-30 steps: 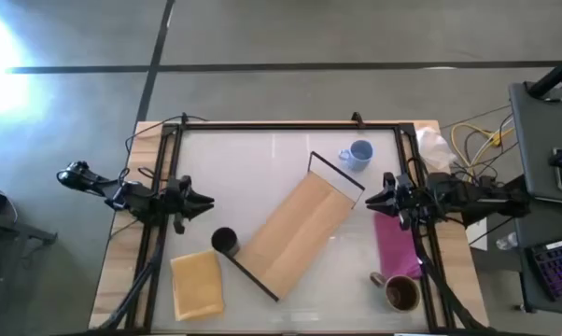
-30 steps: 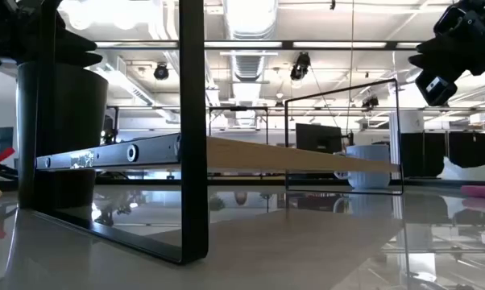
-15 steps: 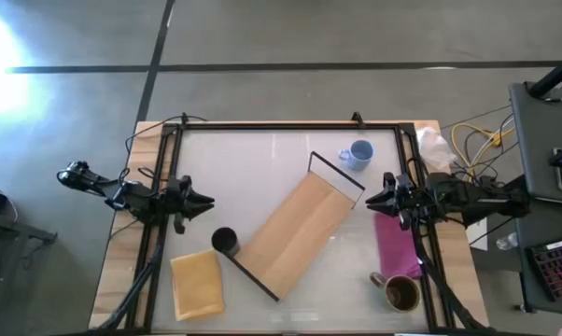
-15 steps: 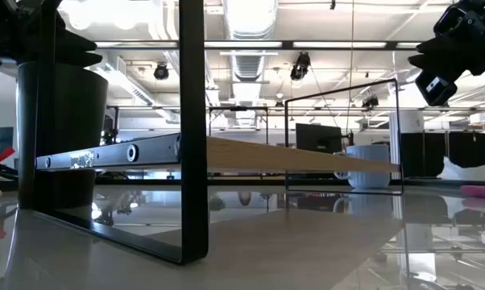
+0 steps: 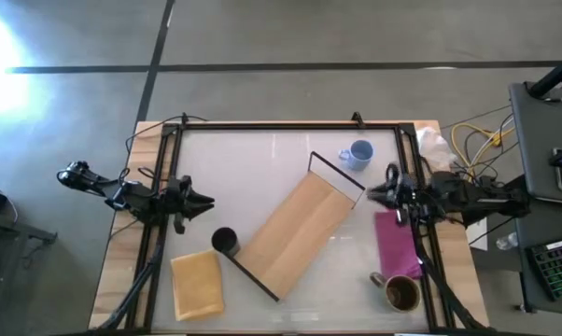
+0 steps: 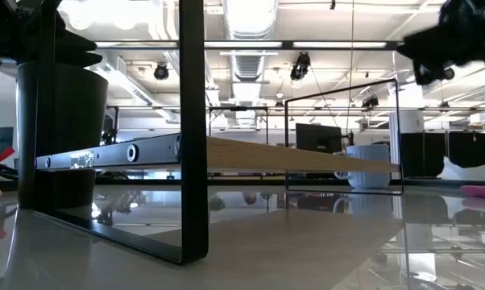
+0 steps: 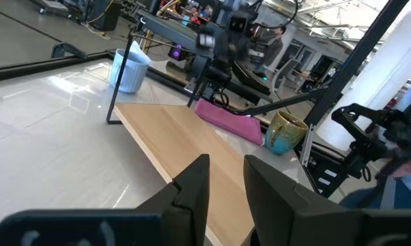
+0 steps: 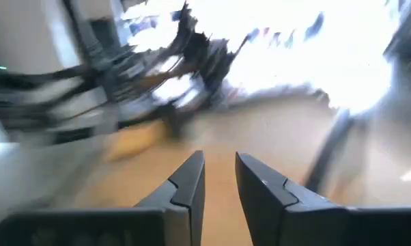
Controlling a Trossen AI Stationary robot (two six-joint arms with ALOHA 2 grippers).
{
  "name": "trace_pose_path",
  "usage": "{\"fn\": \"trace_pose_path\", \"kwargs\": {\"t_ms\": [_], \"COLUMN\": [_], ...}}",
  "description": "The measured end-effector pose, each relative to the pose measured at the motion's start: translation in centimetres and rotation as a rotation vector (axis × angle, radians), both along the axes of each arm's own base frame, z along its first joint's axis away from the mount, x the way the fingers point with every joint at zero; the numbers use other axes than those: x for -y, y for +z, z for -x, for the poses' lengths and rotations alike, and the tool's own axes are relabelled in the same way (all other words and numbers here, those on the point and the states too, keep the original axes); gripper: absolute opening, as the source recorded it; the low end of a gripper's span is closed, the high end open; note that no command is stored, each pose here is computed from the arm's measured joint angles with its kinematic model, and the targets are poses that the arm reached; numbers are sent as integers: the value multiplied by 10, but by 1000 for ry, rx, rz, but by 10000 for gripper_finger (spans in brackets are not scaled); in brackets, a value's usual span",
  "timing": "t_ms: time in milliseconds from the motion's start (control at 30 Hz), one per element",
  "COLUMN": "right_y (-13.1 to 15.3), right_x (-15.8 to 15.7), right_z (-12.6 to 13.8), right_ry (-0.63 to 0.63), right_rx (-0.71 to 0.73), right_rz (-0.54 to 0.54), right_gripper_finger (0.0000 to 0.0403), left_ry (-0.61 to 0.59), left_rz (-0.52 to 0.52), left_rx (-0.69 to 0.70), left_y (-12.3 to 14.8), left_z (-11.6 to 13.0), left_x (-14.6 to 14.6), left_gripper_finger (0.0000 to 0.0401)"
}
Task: Stack small to large cups/mugs on shelf
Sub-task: Put the blue mug on the shelf
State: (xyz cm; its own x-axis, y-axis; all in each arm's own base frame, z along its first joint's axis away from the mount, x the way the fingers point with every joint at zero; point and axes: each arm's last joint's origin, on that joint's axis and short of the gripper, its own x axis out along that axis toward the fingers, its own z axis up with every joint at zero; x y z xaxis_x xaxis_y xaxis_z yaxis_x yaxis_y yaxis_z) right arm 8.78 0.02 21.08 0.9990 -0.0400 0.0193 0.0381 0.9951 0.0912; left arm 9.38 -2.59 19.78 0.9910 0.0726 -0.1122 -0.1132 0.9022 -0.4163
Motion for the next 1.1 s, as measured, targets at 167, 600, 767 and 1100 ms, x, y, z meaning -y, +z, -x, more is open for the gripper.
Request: {"fn": "trace_pose_path", "kwargs": {"t_ms": [167, 600, 767, 1100], "right_y": [18, 43, 60, 117], "right_x": [5, 5, 3, 30], "right_z": [3, 12, 17, 35], "right_ry": [-235, -433, -422, -1283], "right_rx": [125, 273, 496, 1006], "right_rz": [440, 1067, 912, -967], "right_gripper_finger": [82, 73, 77, 69], "left_ry": [0, 0, 1, 1], "left_rz": [0, 0, 0, 0], "left_rx": [0, 0, 0, 0], "left_y": [0, 0, 0, 0], "left_z": [0, 0, 0, 0], "left_x": [0, 0, 0, 0], "left_gripper_finger": [77, 77, 77, 77]}}
